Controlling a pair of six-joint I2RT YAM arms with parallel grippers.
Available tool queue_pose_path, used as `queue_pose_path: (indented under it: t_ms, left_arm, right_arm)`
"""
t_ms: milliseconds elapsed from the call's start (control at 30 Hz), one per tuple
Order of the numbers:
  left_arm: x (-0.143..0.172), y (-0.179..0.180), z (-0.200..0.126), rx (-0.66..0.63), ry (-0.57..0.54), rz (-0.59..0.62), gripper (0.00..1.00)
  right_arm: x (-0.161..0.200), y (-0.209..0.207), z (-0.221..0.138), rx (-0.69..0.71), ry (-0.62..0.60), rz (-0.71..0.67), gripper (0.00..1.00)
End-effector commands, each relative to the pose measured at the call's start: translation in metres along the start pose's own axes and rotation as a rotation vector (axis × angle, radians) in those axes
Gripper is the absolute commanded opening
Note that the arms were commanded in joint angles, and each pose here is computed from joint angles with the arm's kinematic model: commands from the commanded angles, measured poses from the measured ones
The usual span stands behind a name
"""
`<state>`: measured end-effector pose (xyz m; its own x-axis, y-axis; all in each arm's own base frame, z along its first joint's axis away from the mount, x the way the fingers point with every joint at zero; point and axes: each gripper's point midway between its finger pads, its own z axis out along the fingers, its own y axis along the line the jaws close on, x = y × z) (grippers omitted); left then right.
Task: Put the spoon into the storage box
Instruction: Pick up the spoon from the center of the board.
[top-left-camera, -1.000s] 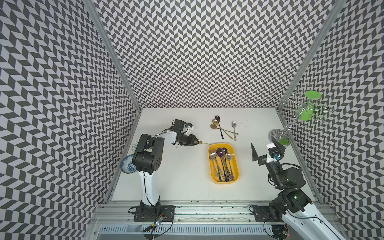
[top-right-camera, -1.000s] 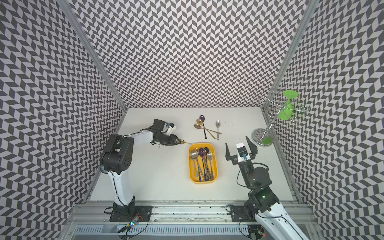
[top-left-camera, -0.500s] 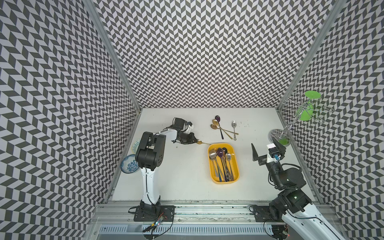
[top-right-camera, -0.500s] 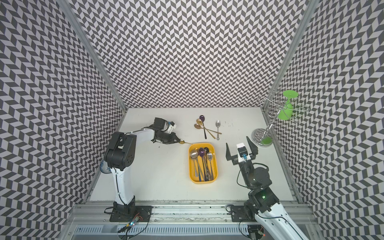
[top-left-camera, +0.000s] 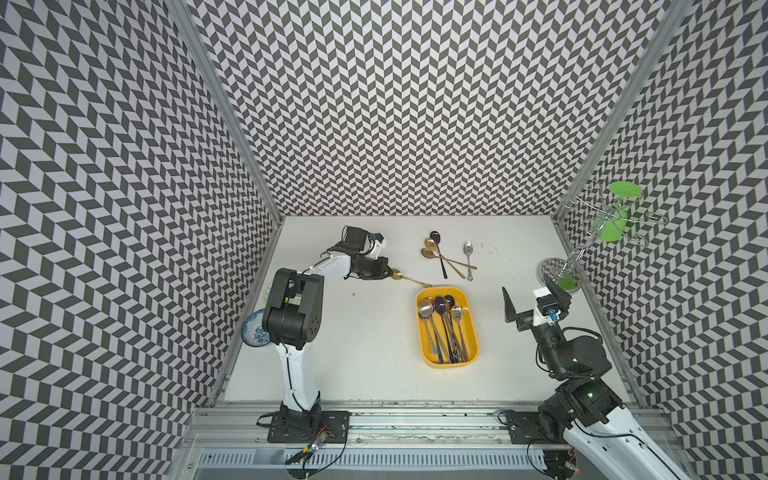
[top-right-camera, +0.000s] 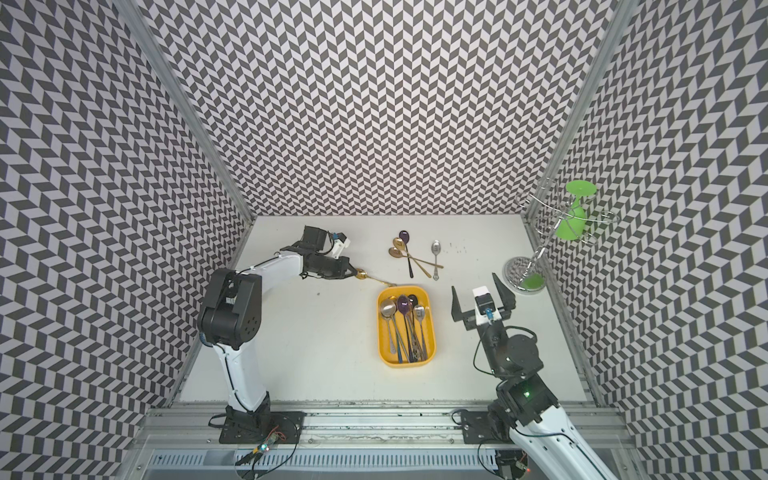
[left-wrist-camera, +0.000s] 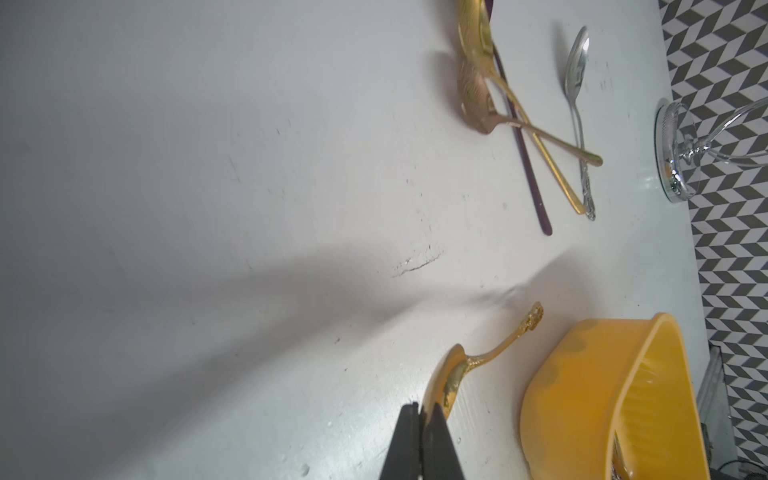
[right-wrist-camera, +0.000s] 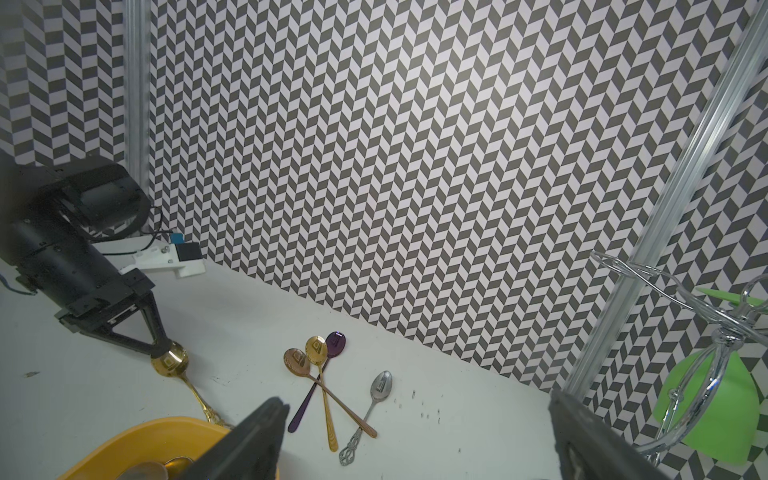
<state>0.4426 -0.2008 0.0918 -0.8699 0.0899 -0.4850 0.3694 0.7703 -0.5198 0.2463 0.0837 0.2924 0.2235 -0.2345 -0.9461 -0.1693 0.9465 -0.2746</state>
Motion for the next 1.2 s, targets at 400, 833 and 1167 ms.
queue_pose_path:
  t_ms: [400,833,1167]
  left_arm:
    - [-0.084,-0.081,-0.111,-0.014,-0.229,0.498,0.0]
    - [-0.056,-0.135,-0.1,0.065,-0.107,0.835,0.0]
    - [-0.026,-0.171,-0.075,0.097,-0.008,1.064,0.0]
  right_arm:
    - [-0.009,-0.007,-0.001,0.032,-0.047,0.006,1.0]
    - [-0.007,-0.011,-0.002,0.059,-0.044,0.004,1.0]
    - [-0.01,-0.011,-0.005,0.054,-0.059,0.005,1.0]
